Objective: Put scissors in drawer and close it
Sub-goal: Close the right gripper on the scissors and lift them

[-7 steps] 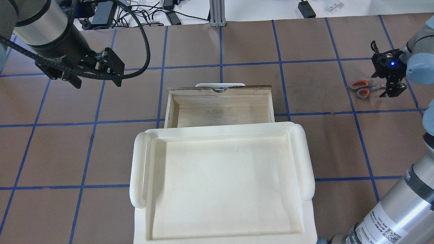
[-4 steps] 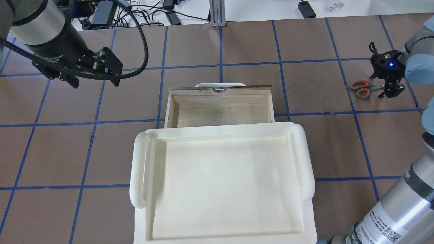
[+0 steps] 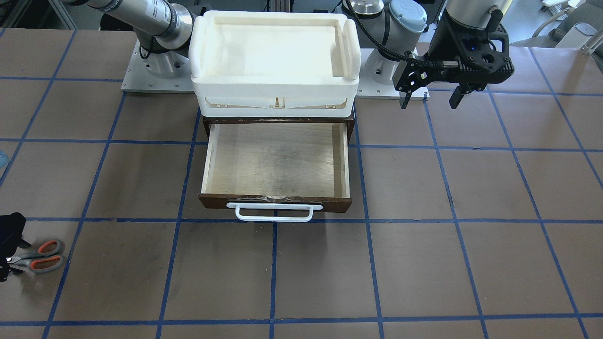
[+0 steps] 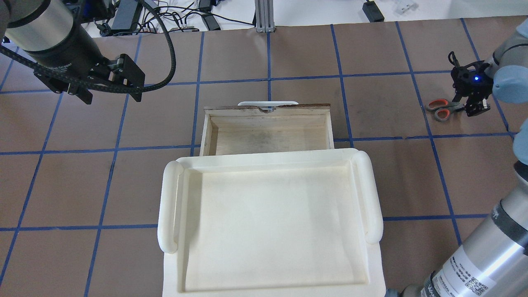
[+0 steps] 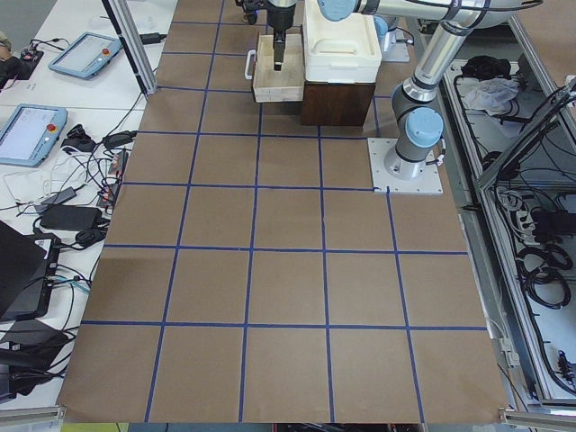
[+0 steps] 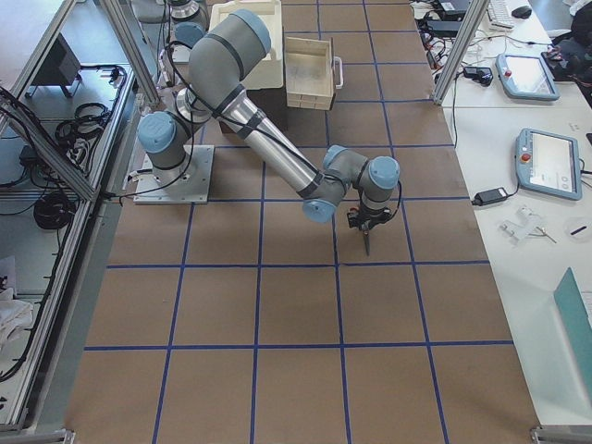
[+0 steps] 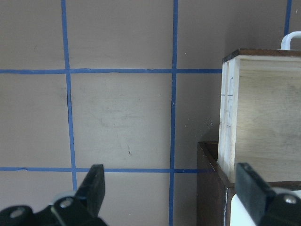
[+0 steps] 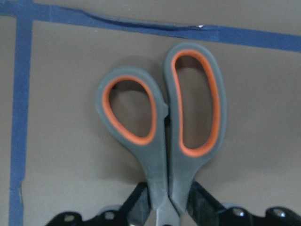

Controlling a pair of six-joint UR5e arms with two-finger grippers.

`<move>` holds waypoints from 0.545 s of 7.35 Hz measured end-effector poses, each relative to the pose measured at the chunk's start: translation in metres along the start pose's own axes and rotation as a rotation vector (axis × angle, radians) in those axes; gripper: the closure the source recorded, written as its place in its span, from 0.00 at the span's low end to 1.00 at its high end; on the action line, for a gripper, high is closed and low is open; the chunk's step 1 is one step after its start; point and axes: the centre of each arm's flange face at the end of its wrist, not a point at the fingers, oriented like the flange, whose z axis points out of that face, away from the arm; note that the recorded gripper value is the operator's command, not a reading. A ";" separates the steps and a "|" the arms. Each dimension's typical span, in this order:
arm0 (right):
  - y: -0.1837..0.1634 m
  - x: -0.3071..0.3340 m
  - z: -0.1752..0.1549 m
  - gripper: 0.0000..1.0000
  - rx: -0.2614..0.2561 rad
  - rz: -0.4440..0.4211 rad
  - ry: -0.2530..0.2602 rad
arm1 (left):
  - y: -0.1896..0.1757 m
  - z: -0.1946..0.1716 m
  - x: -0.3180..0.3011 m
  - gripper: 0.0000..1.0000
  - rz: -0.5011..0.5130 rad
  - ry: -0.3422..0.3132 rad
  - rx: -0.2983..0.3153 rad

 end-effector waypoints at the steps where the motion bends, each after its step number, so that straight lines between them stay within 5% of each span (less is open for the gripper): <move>1: -0.001 0.001 -0.002 1.00 -0.008 -0.021 0.005 | 0.000 -0.001 -0.002 0.00 0.000 -0.021 0.000; 4: -0.010 0.007 -0.045 1.00 -0.029 -0.035 0.053 | 0.000 -0.002 -0.002 0.00 -0.001 -0.034 0.002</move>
